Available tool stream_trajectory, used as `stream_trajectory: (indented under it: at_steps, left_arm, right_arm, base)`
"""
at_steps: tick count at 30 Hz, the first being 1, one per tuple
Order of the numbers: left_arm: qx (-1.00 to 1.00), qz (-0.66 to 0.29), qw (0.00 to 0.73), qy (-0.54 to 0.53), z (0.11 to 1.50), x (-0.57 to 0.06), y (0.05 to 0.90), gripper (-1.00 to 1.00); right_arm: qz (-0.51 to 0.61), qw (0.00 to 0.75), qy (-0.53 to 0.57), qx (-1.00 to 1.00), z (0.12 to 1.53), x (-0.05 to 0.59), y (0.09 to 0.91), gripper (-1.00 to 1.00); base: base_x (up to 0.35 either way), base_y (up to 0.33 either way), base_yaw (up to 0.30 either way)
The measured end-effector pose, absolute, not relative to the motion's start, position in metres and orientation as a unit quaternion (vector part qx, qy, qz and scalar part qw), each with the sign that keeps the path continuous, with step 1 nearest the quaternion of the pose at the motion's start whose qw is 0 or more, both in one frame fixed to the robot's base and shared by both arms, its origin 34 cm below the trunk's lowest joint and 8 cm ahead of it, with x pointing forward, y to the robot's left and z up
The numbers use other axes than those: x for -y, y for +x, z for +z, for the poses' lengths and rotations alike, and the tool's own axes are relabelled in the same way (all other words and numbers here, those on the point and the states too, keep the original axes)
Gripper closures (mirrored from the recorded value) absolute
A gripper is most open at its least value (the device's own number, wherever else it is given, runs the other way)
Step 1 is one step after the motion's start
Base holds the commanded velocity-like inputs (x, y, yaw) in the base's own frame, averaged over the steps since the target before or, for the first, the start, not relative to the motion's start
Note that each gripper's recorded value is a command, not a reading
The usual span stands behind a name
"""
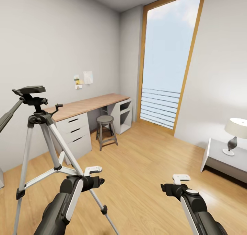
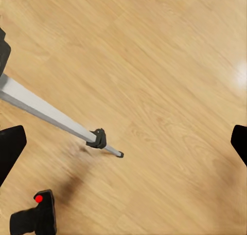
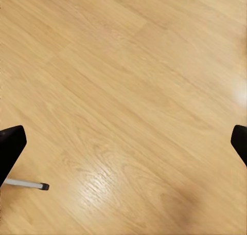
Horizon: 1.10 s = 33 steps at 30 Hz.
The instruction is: Attach the digital camera to the camera tripod in the bedroom.
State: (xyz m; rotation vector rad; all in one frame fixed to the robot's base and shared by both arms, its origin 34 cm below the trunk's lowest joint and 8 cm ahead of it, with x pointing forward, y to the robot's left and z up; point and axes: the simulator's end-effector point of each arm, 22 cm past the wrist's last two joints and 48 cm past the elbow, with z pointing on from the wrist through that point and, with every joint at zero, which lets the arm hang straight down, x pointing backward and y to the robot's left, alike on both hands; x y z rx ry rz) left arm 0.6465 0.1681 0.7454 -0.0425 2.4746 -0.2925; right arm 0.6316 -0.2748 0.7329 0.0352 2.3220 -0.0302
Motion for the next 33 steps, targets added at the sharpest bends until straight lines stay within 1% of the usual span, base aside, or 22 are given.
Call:
stream_trajectory:
  at_steps: [33]
  left_arm:
    - [-0.941, -0.110, 0.319, -0.016, 0.683, -0.169, 0.640, -1.00]
  right_arm:
    - [-0.010, 0.401, 0.012, -0.916, 0.671, 0.273, 0.626, -1.00]
  base:
    - [0.000, 0.000, 0.000]
